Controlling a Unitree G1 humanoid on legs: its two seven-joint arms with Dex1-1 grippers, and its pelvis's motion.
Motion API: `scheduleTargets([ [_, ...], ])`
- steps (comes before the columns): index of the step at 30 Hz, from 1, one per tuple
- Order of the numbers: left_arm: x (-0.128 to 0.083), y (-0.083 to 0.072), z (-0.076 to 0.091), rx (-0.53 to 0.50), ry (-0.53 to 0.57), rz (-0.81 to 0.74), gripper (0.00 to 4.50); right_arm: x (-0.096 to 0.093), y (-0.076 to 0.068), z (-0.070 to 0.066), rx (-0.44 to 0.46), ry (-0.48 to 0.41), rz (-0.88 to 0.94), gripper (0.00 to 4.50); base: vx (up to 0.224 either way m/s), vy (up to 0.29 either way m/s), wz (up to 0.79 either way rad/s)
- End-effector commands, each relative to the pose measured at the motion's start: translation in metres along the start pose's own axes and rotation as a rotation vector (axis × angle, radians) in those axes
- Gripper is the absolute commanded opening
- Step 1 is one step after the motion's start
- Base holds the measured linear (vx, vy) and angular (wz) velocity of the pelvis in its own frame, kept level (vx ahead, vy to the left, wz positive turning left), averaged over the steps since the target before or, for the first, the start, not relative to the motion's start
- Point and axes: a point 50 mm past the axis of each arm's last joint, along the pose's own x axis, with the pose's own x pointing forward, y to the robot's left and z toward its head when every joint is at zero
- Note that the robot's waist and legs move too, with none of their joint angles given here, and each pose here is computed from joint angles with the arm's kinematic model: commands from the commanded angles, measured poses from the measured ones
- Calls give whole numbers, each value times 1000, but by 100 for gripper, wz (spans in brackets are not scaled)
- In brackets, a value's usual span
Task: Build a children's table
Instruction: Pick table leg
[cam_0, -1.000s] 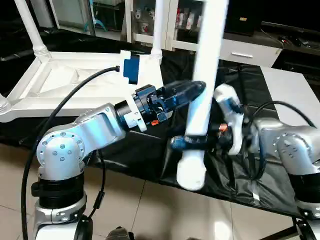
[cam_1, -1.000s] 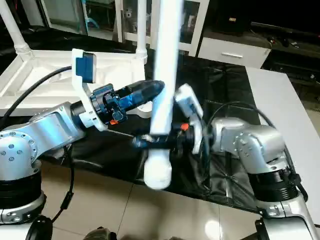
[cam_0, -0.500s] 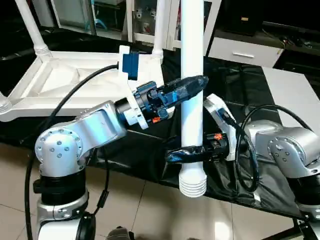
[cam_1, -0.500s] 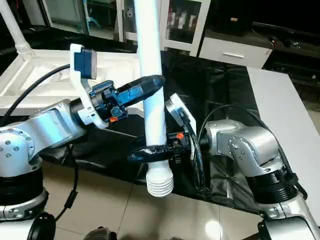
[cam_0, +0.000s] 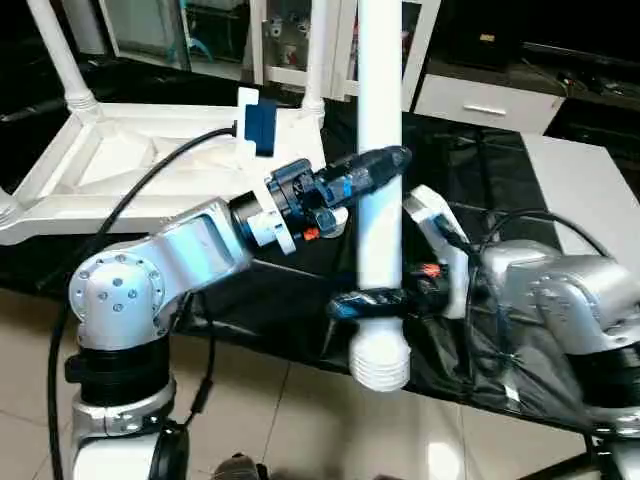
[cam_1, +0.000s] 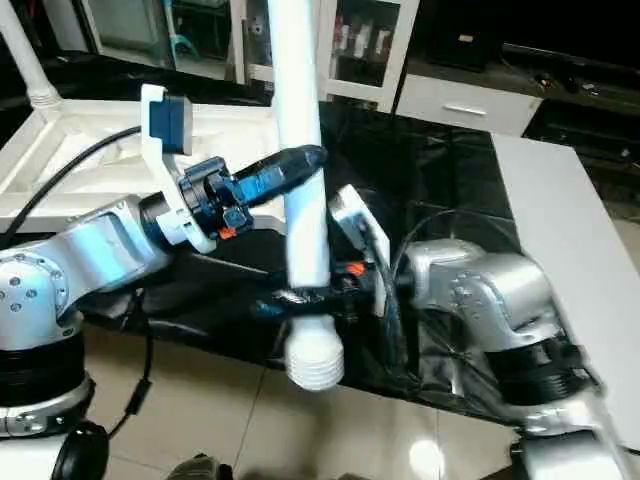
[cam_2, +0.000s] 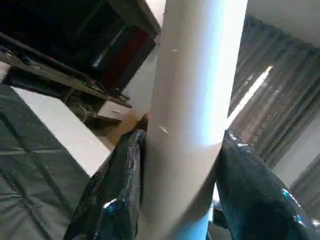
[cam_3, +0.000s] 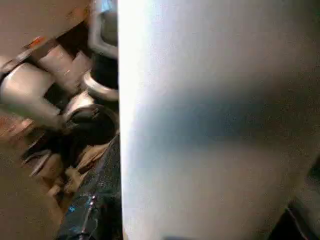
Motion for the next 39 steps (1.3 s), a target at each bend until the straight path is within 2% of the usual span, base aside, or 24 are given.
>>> scheduleTargets([
  [1, 2, 4, 0, 28, 12, 50, 185, -10, -6, 19, -93, -53, -118, 256, 0, 0, 0],
  [3, 5, 5, 1, 64, 9, 98, 181, -9, -10, 25, -117, -92, -182, 284, 0, 0, 0],
  [6, 7, 5, 3, 101, 7, 133, 179, -8, -11, 28, -140, -108, -219, 303, 0, 0, 0],
  [7, 9, 4, 5, 124, 2, 157, 177, -6, -13, 30, -152, -125, -270, 327, 0, 0, 0],
  [10, 14, 6, 9, 185, -22, 229, 177, 1, -16, 33, -183, -155, -362, 341, 0, 0, 0],
  [15, 17, 11, 9, 227, -43, 297, 177, 11, -21, 31, -192, -149, -473, 341, 0, 0, 0],
  [16, 19, 15, 10, 250, -60, 343, 177, 17, -28, 27, -166, -130, -589, 341, 0, 0, 0],
  [21, 21, 22, 12, 303, -68, 410, 177, 22, -38, 21, -191, -98, -765, 341, 0, 0, 0],
  [26, 23, 29, 14, 351, -95, 475, 177, 33, -38, 18, -198, -110, -836, 341, 0, 0, 0],
  [28, 24, 30, 15, 358, -103, 488, 177, 39, -35, 18, -198, -117, -830, 307, 0, 0, 0],
  [30, 25, 31, 15, 364, -107, 492, 177, 42, -34, 18, -199, -119, -824, 304, 0, 0, 0],
  [33, 26, 32, 15, 372, -111, 497, 177, 45, -32, 17, -215, -109, -826, 268, 0, 0, 0],
  [39, 27, 34, 15, 382, -115, 507, 177, 48, -31, 17, -223, -111, -820, 224, 0, 0, 0],
])
